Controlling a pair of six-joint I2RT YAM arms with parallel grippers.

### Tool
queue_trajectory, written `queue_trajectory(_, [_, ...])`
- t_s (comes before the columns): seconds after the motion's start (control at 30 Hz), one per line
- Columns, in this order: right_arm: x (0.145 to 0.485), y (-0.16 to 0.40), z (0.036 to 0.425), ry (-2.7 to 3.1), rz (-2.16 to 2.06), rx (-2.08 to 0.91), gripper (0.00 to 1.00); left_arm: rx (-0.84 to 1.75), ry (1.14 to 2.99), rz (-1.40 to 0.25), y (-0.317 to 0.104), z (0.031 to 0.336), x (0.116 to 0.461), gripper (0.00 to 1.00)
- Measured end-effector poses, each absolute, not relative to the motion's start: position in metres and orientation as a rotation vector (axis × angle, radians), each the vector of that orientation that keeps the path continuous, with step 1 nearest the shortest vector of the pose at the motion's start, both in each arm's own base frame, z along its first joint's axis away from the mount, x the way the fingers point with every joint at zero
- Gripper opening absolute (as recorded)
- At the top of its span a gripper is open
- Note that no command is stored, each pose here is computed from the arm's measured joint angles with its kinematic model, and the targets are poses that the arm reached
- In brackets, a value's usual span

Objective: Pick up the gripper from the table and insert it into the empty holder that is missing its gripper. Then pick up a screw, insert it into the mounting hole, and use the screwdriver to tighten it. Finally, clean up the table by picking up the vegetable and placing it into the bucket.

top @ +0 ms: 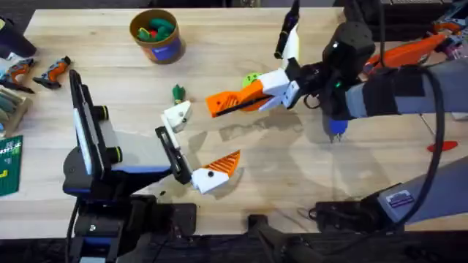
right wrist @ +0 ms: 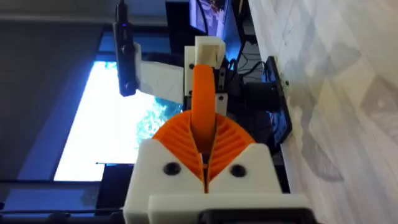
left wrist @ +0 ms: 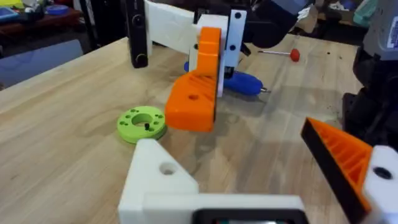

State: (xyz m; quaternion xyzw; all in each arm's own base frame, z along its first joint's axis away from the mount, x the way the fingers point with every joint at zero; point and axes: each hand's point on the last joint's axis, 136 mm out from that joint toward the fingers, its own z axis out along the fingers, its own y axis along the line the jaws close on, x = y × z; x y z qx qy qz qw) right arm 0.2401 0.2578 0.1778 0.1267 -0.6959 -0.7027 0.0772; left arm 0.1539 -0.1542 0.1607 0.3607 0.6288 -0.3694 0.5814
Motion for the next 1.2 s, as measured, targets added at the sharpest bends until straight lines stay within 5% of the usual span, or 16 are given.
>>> queue_trajectory(1.2, [0.227,0.301,0.167,-2.037,-2.089,0.495,0.013,0.843,1.469,-0.863,-0.154,0.161,0.154,0.985])
